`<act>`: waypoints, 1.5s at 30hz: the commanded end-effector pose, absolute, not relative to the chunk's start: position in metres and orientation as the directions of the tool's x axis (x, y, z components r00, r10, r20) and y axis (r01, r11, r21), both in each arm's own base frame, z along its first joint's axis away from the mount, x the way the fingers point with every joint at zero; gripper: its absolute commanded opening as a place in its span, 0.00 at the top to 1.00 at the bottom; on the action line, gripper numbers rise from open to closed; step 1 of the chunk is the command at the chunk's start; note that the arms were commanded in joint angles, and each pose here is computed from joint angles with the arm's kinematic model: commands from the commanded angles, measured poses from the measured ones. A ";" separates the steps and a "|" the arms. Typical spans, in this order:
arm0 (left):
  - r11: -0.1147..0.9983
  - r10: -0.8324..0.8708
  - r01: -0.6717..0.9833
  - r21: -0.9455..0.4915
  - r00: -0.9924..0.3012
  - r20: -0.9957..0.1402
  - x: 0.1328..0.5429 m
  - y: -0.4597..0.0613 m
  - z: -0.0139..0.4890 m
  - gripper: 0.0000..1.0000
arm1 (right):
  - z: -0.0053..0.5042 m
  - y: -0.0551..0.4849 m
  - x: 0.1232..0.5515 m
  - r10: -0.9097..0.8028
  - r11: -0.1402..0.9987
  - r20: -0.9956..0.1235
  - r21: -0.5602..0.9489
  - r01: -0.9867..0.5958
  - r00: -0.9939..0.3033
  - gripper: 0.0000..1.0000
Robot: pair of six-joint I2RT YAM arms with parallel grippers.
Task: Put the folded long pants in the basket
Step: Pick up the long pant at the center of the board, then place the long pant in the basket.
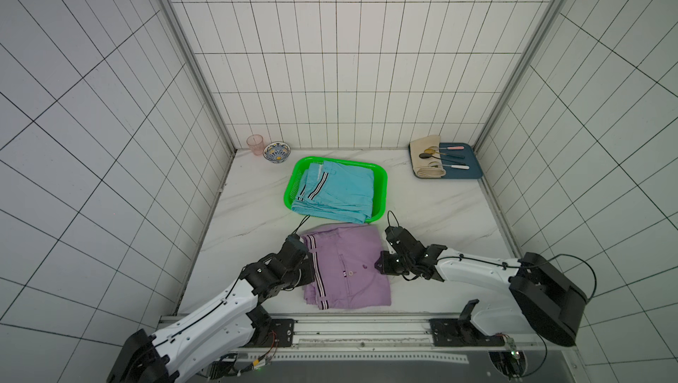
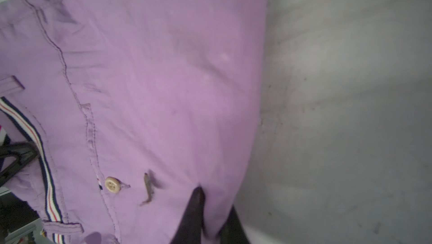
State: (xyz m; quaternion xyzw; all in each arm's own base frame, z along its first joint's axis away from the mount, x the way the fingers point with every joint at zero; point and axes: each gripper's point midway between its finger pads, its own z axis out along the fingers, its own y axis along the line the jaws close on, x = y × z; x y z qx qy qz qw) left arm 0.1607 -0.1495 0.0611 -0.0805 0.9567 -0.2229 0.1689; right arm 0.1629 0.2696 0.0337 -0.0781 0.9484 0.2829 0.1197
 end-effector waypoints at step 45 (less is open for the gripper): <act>0.830 -0.331 -0.119 -0.545 -0.892 -0.309 0.422 -0.143 0.266 1.00 | 0.271 0.287 0.358 0.015 0.838 -0.705 0.396 -0.376 -0.709 1.00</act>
